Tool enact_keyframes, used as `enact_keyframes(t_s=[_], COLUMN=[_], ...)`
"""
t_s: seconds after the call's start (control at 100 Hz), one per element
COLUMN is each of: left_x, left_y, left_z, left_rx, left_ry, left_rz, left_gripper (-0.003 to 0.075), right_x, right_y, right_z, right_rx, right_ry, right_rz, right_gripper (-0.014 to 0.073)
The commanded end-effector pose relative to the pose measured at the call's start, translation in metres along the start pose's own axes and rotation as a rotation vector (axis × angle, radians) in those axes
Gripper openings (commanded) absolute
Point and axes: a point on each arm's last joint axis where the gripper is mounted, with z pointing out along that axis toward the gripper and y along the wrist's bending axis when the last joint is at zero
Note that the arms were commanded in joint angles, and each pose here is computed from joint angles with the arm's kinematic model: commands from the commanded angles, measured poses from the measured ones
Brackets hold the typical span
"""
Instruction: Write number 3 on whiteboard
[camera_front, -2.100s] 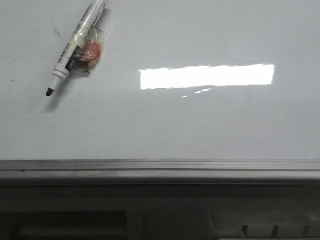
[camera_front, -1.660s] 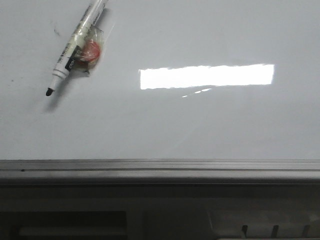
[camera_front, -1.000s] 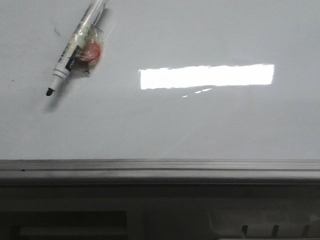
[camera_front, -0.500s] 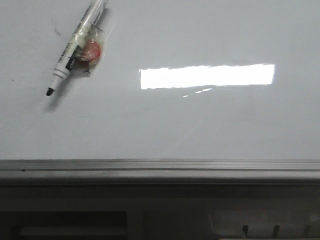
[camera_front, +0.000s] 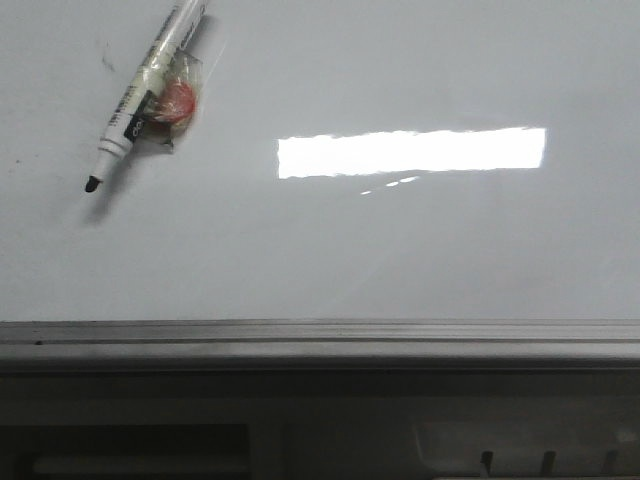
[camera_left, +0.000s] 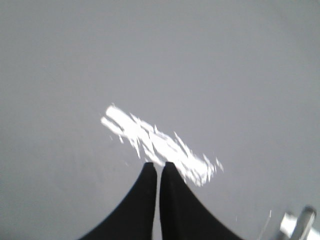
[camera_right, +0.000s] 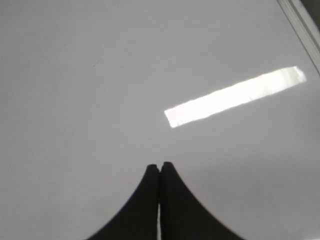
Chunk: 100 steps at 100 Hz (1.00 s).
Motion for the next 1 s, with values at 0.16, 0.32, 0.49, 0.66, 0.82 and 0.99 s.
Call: enact_keyframes(t_s=[0.16,0.32,0.49,0.66,0.82,0.99], left_x=[-0.038,-0.045,-0.048,-0.036,-0.014,0.007], left_y=[-0.041,-0.062,-0.087,-0.105,-0.121,-0.131], left_z=[0.032,0.056,0.078,0.108,0.133,0.151], left_rx=[-0.019,0.071,0.251,0.328,0.393,0.415], left_ry=[0.399,0.595,0.676,0.78,0.878,0.89], left_rz=[0.41,0.398,0.448,0.477,0.539,0.587], left_gripper=[0.0054,0.0405,0.041,0.0334,0.0335,0.0335], right_x=[-0.065,-0.089,-0.096,-0.091,-0.085,-0.08], right_y=[0.017,0.024,0.028,0.036,0.048,0.057], right_z=[0.031,0.058,0.074,0.079,0.081,0.084], right_rx=[0.041,0.056,0.046,-0.032,-0.138,-0.215], right_ry=[0.054,0.12,0.152,0.193,0.233,0.268], right_rz=[-0.108,-0.107,-0.126,-0.125,-0.127,-0.128], right_gripper=[0.0037,0.036,0.0385,0.0351,0.0348,0.0348])
